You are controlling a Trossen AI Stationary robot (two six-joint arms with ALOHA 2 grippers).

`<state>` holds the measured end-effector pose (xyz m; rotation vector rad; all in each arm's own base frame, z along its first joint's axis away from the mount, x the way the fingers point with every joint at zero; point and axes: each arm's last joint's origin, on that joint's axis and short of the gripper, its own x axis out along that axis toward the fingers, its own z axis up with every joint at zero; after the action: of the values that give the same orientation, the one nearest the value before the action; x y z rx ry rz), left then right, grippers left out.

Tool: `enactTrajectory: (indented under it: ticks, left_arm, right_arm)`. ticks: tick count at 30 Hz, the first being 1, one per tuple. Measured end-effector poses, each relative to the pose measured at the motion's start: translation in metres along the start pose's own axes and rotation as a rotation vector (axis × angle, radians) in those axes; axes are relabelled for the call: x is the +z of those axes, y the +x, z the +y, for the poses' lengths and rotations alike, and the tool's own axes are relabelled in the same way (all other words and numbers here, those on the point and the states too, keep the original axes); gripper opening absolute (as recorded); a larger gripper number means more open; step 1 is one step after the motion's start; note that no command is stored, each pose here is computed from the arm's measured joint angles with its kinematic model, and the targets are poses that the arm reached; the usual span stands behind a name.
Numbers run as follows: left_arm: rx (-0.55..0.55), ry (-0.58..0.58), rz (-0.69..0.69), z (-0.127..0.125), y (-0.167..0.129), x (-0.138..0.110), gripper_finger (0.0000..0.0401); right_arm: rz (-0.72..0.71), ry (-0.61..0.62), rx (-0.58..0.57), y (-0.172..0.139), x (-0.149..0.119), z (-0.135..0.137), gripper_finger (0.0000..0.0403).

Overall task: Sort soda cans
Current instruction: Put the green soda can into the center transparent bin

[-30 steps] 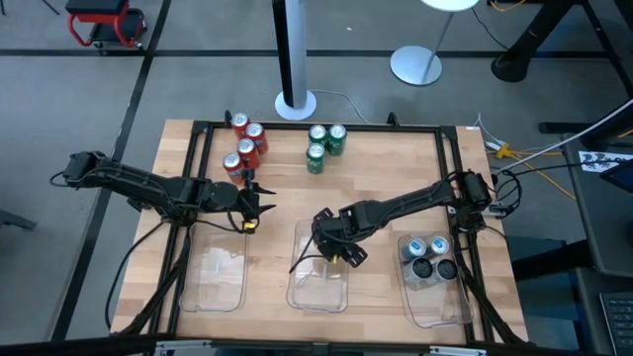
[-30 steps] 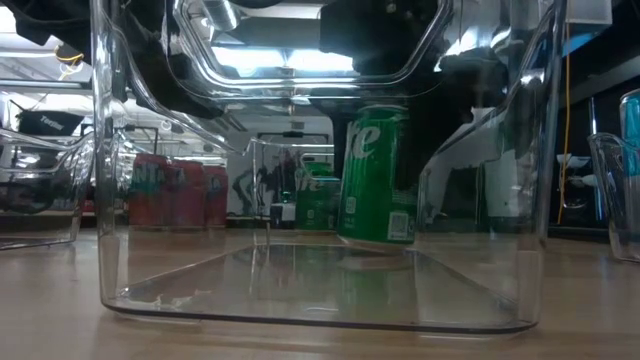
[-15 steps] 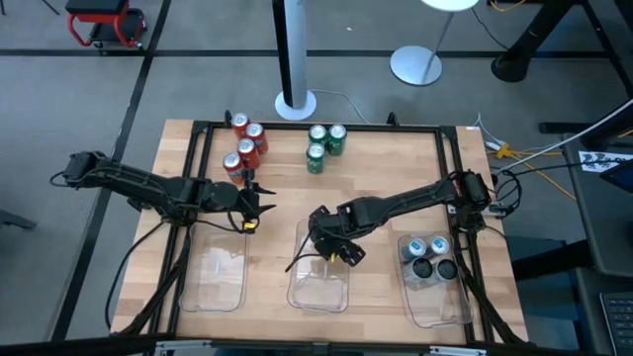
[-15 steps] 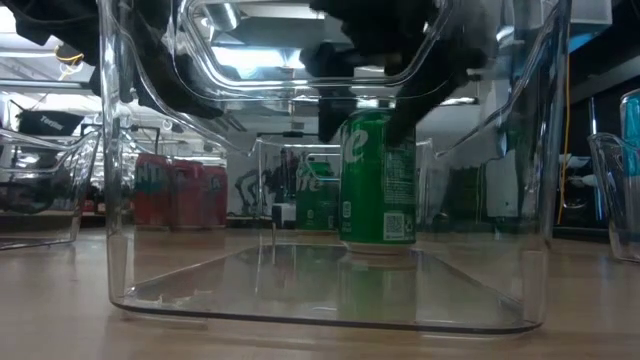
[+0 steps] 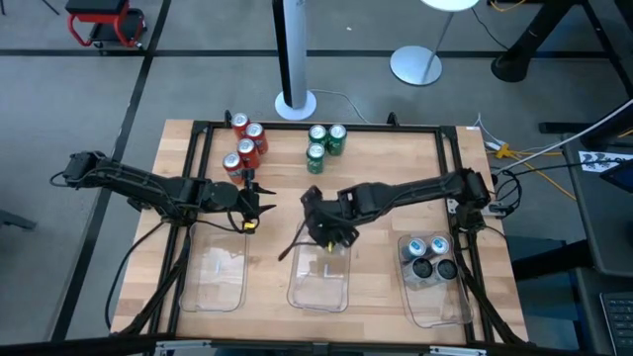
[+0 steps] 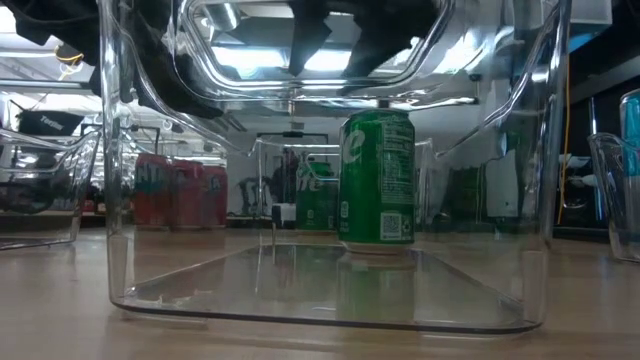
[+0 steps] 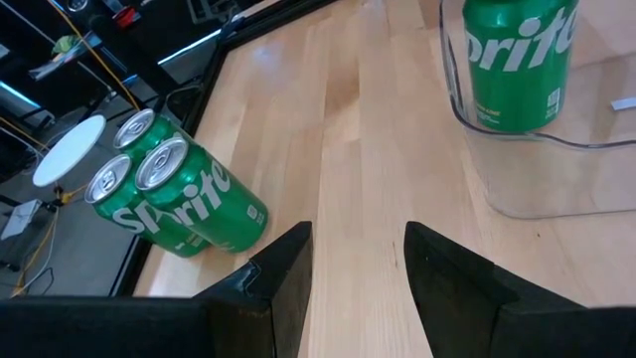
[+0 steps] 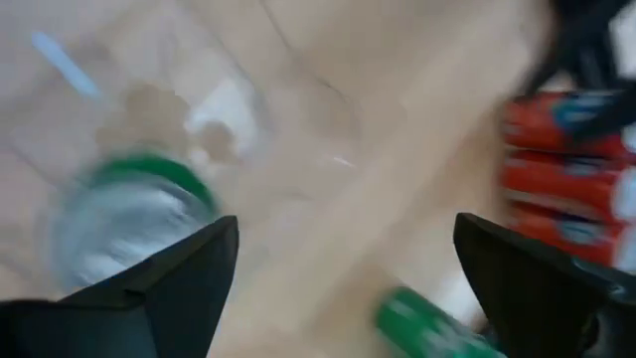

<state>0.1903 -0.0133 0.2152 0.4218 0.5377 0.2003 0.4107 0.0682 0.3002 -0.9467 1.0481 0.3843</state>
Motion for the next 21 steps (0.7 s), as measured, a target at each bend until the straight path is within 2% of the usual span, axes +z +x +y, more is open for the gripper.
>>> enactTrajectory:
  ticks: [4, 14, 21]
  left_arm:
    - [0.000, 0.000, 0.001, 0.000, 0.000, 0.000, 0.0153]
    - [0.000, 0.000, 0.001, 0.000, 0.000, 0.000, 0.0153]
    - [0.003, -0.003, -0.010, 0.000, 0.000, 0.001, 0.0153]
  right_arm:
    - [0.069, -0.087, -0.057, 0.002, -0.012, -0.013, 0.0371]
    - [0.156, -0.189, -0.067, 0.014, -0.069, -0.057, 0.0372]
    - [0.167, -0.208, -0.096, 0.023, -0.115, -0.087, 0.0372]
